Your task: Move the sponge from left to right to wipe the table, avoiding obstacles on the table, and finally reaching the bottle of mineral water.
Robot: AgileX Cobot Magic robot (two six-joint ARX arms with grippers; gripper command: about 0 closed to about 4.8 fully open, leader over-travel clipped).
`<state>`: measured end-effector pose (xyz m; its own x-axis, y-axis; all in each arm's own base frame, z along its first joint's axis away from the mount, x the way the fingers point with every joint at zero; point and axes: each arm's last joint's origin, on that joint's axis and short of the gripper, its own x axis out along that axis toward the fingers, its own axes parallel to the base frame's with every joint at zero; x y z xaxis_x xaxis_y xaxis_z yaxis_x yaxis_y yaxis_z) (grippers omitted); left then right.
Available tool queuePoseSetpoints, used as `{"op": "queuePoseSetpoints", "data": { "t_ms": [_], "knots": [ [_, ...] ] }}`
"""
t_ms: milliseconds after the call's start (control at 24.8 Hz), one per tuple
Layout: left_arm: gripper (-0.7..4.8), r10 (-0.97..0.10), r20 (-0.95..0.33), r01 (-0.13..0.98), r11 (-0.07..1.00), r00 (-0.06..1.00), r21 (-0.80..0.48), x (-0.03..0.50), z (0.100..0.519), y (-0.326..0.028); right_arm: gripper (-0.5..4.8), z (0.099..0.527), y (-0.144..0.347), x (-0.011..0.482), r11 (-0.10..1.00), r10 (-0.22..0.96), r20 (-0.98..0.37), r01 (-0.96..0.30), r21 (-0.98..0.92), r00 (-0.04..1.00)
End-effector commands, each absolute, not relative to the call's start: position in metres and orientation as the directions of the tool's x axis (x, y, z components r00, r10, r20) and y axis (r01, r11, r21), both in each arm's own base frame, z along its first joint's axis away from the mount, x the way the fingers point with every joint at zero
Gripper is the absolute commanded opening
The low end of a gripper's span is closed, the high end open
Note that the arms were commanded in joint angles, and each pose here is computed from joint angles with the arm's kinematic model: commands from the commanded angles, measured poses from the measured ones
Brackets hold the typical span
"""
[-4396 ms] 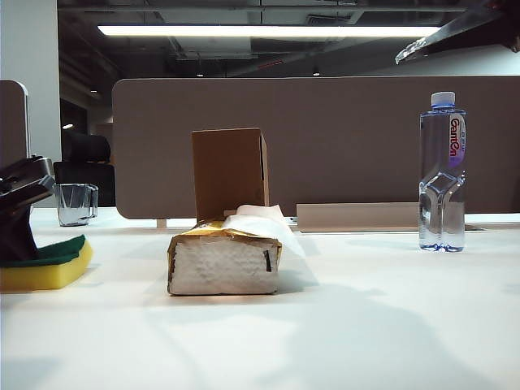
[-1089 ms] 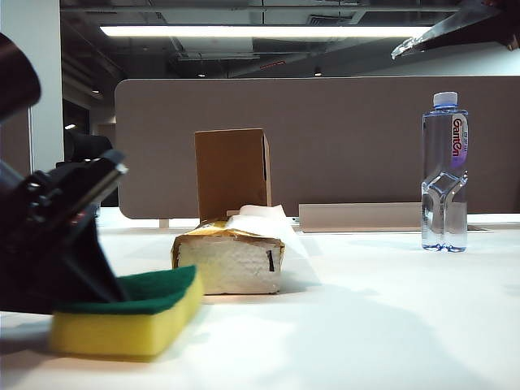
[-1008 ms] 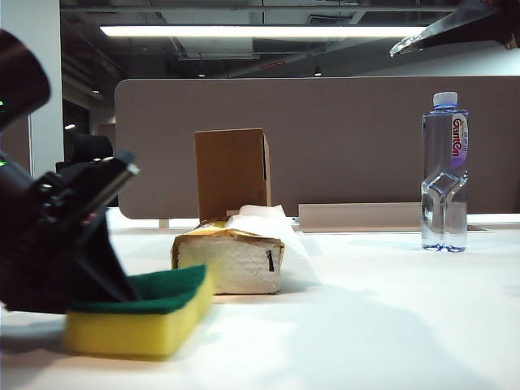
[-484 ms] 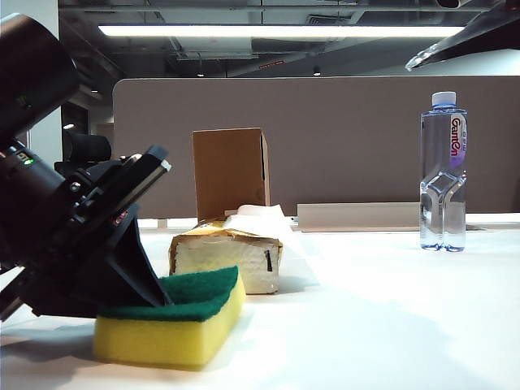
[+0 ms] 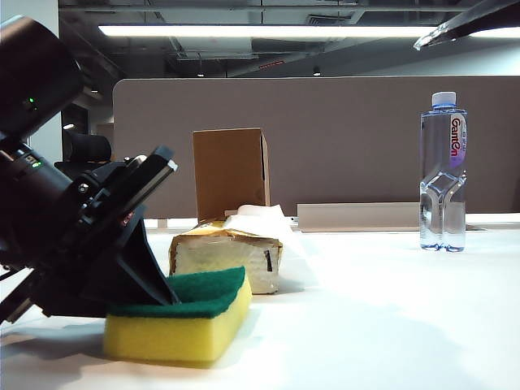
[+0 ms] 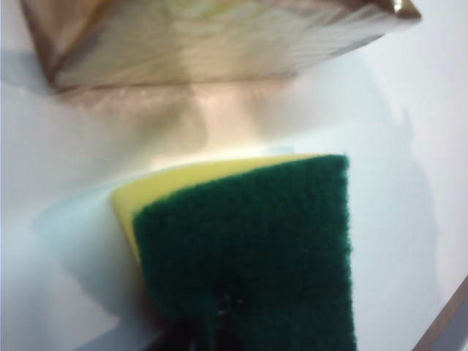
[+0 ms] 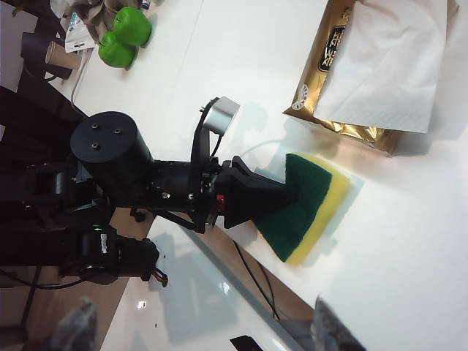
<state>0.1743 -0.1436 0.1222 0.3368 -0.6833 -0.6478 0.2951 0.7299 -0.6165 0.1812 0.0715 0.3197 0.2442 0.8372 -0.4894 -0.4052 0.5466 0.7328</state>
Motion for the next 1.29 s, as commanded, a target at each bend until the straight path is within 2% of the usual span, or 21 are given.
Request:
{"op": "queuePoseSetpoints", "data": {
  "t_ms": [40,121,161,202,242,524,686,928,1210,1250,1290],
  "knots": [
    [-0.06,-0.687,-0.647,0.295,0.727,0.331,-0.62,0.175,0.123,-0.145,3.76,0.322,0.071,0.18,0.537,0.843,-0.481,-0.419,0.732,0.241],
    [0.17,-0.687,-0.647,0.295,0.727,0.331,-0.621,0.175,0.123,-0.145,3.76,0.322,0.071,0.18,0.536,0.844,-0.481,-0.416,0.734,0.238],
    [0.47,-0.686,-0.648,0.294,0.727,0.33,-0.621,0.175,0.123,-0.145,3.76,0.322,0.071,0.18,0.535,0.844,-0.481,-0.416,0.735,0.237],
    [1.2,-0.69,-0.646,0.295,0.724,0.327,-0.623,0.175,0.123,-0.145,3.76,0.322,0.071,0.179,0.535,0.845,-0.48,-0.417,0.735,0.237],
    [1.34,-0.692,-0.645,0.295,0.722,0.325,-0.626,0.175,0.123,-0.145,3.76,0.322,0.071,0.179,0.535,0.845,-0.48,-0.418,0.735,0.238],
    [1.39,-0.692,-0.644,0.283,0.722,0.327,-0.632,0.176,0.123,-0.145,3.67,0.323,0.071,0.177,0.534,0.845,-0.478,-0.424,0.731,0.24],
    [1.88,-0.693,-0.644,0.283,0.721,0.325,-0.633,0.175,0.123,-0.145,3.67,0.323,0.071,0.177,0.534,0.845,-0.478,-0.423,0.732,0.239],
    [1.89,-0.702,-0.634,0.274,0.711,0.325,-0.647,0.178,0.125,-0.14,3.67,0.323,0.07,0.175,0.536,0.843,-0.485,-0.422,0.731,0.232],
    [1.9,-0.699,-0.601,0.256,0.708,0.386,-0.659,0.185,0.138,-0.125,3.67,0.324,0.07,0.173,0.535,0.844,-0.482,-0.433,0.726,0.235],
    [2.1,-0.712,-0.596,0.261,0.696,0.372,-0.669,0.184,0.138,-0.125,3.68,0.324,0.07,0.173,0.535,0.844,-0.482,-0.437,0.723,0.236],
    [2.66,-0.719,-0.596,0.262,0.69,0.357,-0.675,0.183,0.138,-0.125,3.67,0.324,0.07,0.173,0.535,0.844,-0.482,-0.438,0.723,0.236]
  ]
}}
